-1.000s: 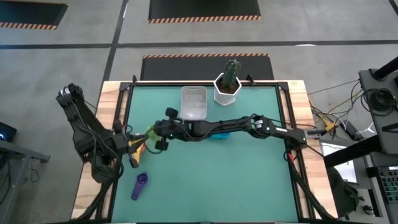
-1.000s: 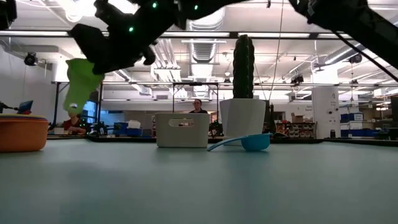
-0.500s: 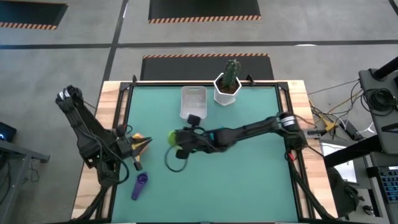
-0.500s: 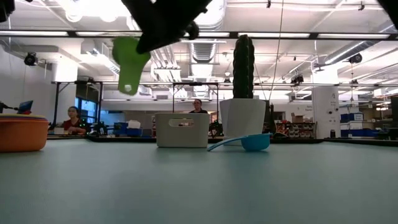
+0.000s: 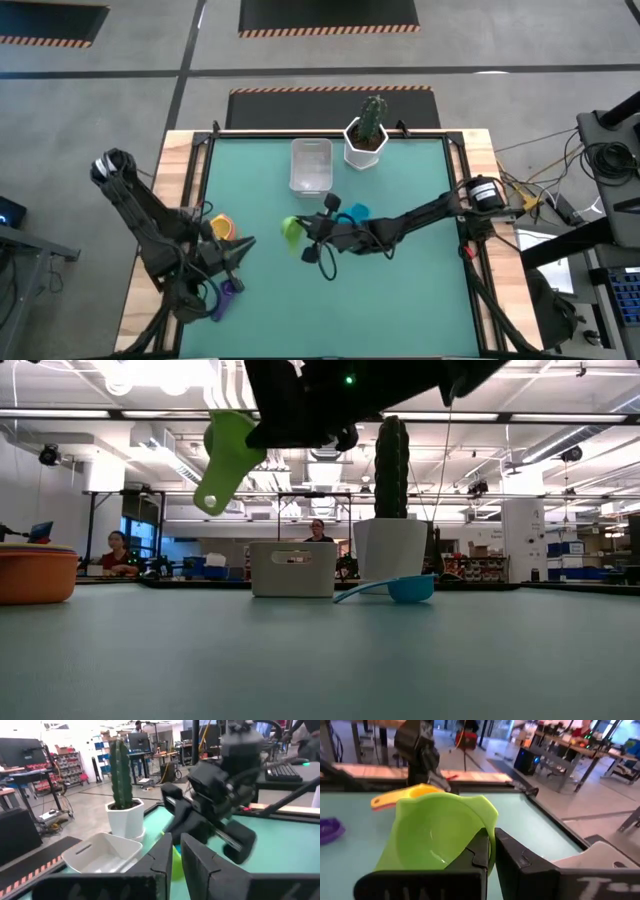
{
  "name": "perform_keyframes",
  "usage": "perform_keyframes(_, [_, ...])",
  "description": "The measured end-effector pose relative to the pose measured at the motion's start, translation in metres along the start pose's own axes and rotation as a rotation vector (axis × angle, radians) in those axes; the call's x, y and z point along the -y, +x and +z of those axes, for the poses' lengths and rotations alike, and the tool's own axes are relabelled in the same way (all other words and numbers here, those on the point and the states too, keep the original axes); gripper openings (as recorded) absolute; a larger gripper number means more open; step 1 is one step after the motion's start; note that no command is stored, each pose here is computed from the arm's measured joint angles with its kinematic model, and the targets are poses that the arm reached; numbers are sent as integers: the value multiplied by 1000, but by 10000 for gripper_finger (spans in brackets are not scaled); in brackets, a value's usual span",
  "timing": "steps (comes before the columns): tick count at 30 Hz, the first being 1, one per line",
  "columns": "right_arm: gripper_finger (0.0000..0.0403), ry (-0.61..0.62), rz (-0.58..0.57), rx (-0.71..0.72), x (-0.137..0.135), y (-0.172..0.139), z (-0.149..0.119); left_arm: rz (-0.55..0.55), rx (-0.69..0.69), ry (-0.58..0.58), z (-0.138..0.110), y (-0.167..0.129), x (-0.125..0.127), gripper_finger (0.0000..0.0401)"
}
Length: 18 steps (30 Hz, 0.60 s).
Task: Nest measuring cups in basket
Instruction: Stack the green measuring cup on top of the yellow measuring cup
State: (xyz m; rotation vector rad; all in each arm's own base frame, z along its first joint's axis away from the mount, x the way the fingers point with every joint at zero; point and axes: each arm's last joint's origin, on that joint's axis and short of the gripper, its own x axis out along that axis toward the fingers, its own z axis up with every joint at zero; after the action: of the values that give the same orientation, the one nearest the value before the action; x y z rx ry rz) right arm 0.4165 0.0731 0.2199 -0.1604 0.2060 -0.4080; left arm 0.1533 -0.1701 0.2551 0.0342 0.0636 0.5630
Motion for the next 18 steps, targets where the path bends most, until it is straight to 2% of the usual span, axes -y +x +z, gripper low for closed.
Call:
perform_keyframes(3, [9,-3,-3,20,1,-1,-1,11,0,2,-10,3,12,42])
perform_keyframes(8, [9,-25,-4,21,1,-1,-1,47,-3,19,-27,14,30,97])
perform_keyframes(13, [9,-49,-15,18,0,0,0,135,-3,45,-39,38,42,150])
perform_keyframes(18, [9,-86,-79,15,2,0,2,235,-16,81,-46,67,46,167])
